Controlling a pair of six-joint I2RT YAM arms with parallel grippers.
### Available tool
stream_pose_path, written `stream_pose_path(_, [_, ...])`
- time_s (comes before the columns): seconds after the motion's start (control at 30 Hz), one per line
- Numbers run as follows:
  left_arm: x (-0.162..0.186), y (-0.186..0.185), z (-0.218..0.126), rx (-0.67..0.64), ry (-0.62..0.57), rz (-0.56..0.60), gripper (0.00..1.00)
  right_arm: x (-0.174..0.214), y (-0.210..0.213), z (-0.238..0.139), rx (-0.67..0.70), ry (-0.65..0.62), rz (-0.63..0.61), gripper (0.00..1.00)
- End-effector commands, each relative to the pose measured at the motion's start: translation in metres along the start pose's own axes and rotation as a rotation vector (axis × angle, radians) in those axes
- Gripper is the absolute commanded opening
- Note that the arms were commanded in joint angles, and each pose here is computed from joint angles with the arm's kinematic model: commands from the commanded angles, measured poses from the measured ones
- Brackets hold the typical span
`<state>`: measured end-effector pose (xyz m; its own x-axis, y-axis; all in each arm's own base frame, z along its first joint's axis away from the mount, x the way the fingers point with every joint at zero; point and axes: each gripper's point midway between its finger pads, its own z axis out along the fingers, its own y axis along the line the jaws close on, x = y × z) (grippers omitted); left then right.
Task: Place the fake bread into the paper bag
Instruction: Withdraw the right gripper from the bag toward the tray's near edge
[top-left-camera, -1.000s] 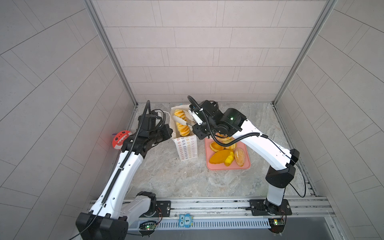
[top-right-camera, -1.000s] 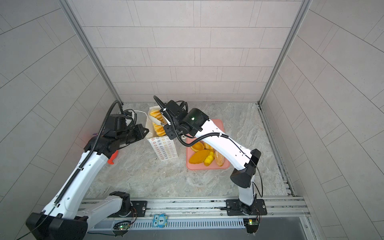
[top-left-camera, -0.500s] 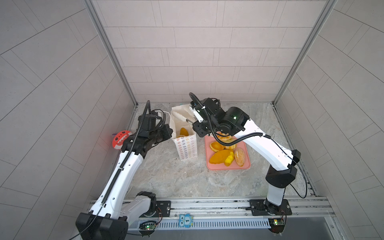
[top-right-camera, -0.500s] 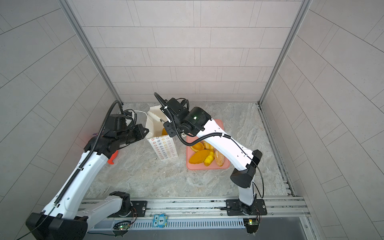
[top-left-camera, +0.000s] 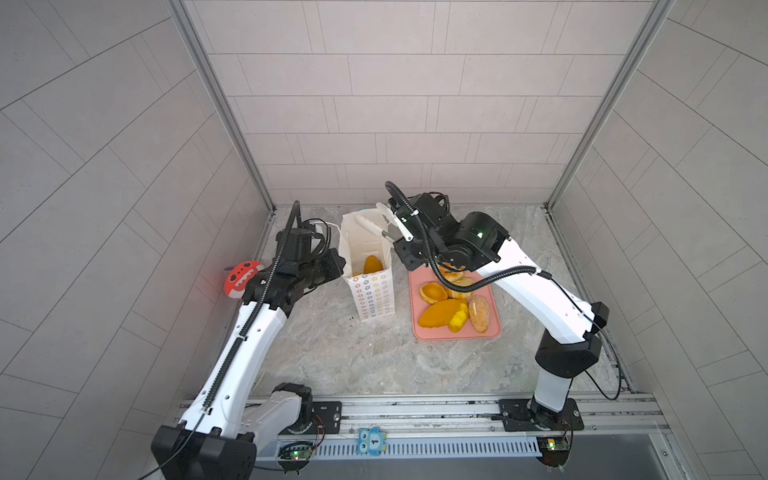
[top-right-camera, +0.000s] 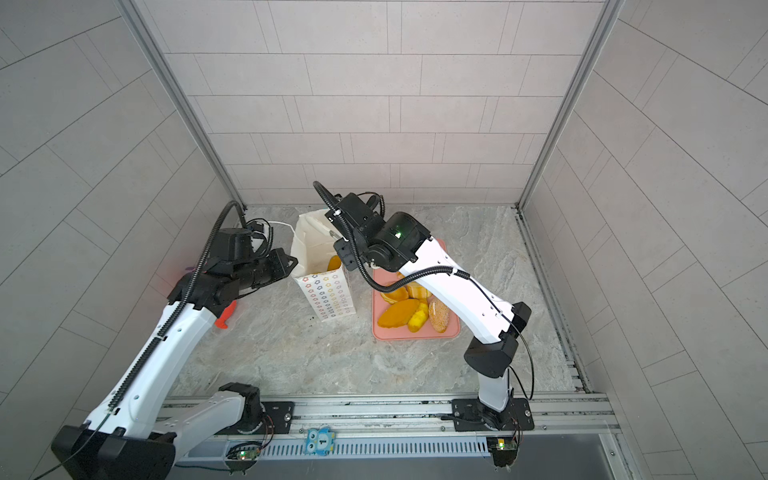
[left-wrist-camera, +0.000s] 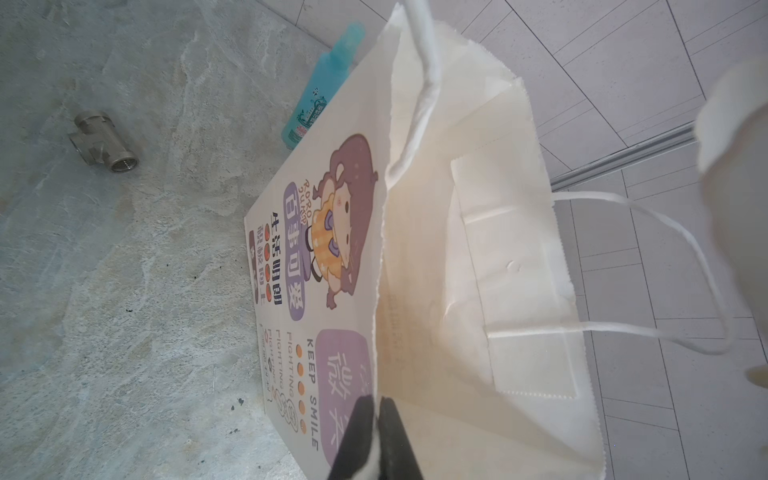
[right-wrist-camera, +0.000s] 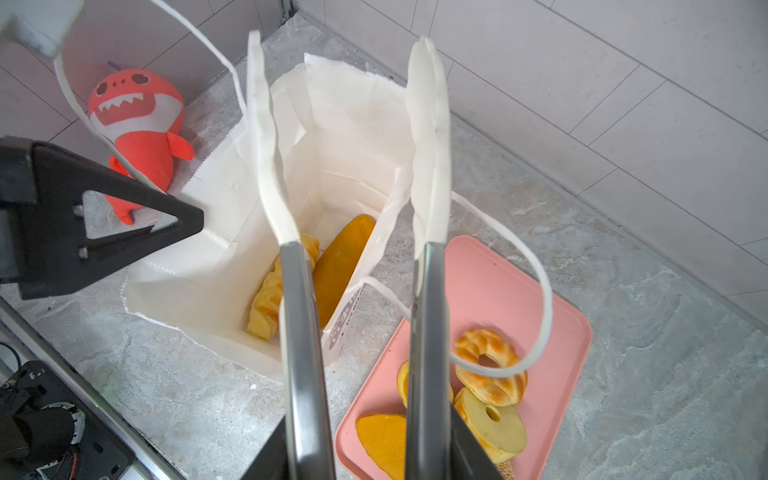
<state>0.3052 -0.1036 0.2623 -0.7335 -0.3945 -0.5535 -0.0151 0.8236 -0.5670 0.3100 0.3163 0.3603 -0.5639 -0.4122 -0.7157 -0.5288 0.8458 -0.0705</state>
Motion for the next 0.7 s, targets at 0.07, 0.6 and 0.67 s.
stream_pose_path(0.07, [-0.002,-0.002,-0.004,0.009,-0.016,0.005,0.1,-0.013,-0.038,-0.051,0.083,-0.11,0.03,0.46])
stream_pose_path(0.6, [-0.005,-0.005,-0.005,0.021,-0.023,0.007,0.1,0.061,-0.099,-0.058,0.196,-0.014,0.152,0.46])
stream_pose_path(0.67, [-0.005,-0.007,-0.005,0.026,-0.022,0.01,0.1,0.079,-0.104,-0.056,0.201,0.013,0.174,0.45])
